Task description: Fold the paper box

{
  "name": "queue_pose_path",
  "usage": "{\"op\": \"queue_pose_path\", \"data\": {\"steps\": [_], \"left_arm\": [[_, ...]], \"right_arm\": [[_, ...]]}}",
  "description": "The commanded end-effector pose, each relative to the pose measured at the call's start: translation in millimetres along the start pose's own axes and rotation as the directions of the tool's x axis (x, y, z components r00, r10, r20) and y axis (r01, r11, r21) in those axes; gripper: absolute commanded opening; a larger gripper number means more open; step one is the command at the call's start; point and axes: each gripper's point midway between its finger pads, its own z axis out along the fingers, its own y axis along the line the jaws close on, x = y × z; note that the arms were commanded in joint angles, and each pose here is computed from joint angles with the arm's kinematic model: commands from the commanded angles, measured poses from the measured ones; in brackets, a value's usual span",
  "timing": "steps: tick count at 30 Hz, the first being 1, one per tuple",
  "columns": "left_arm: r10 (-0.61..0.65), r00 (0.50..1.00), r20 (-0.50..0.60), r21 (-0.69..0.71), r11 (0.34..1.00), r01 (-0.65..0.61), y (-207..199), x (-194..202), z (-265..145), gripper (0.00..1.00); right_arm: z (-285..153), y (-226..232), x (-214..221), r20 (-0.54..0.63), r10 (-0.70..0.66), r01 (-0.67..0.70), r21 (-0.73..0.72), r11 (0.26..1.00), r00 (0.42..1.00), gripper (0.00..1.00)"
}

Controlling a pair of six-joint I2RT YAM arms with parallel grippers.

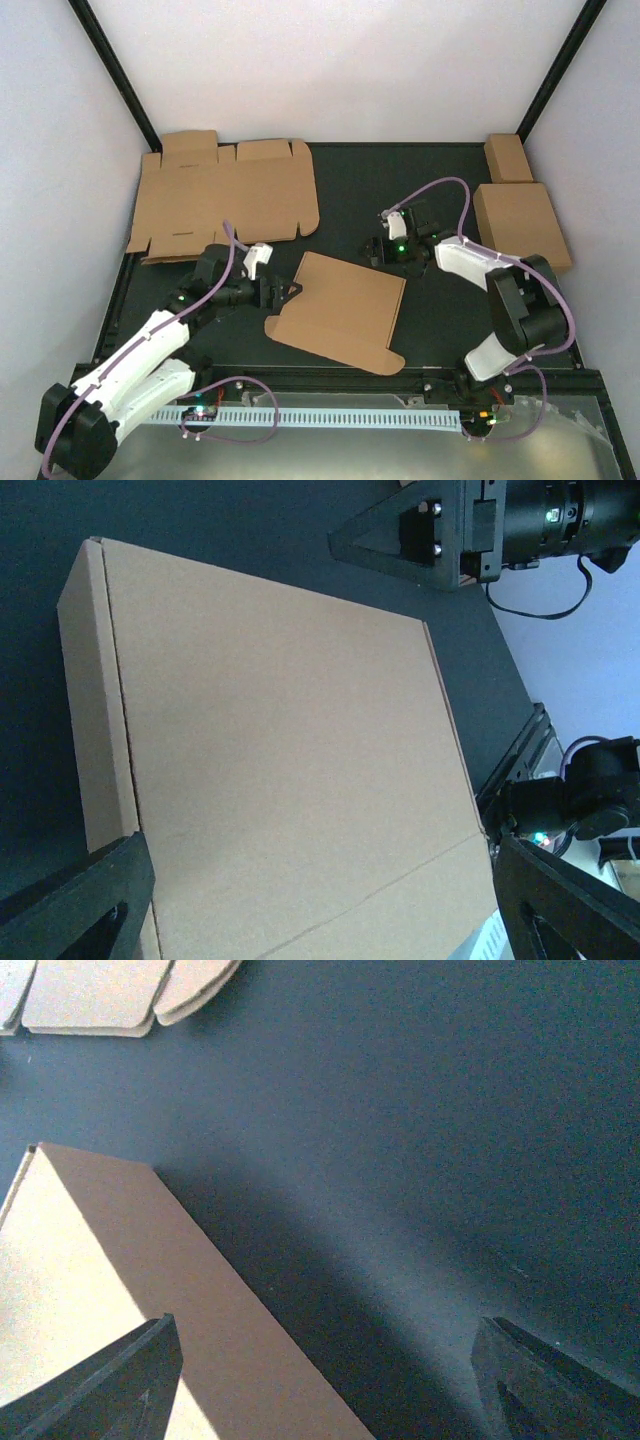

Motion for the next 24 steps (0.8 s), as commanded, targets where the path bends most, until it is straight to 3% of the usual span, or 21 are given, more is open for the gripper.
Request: {"op": "queue_pose_path", "data": {"steps": [1,9,14,24], "left_arm": [[-0.039,0.999,-0.028,0.034,0.999,0.04,-7.2,1.4,2.2,0.96],[-0.028,0.999,-0.028,0.044,0.999,0.03,-12.6,-3.5,1.1,0.96],[-0.025,1.0,0.01,-0.079,0.997,0.026,8.1,-13.6,0.6,0.99],[-0.048,0.999,0.023,-0.153,0.987,0.051,35.3,-38.5,8.2,0.99]], "right_arm": [[8.3,12.6,0.1,-0.037,-0.033,0.03,-0.072,0.997,0.999,0.82],[10.8,18.0,18.9,-0.075,-0.058,0.05,-0.108,0.993,0.995,0.78],[9.1,19.5,8.6,-0.045,-0.062,0.057,-0.101,0.993,0.997,0.81],[25.6,46.7,-5.6,-0.026,-0.08,0.073,-0.211,0.975,0.996,0.8]]}}
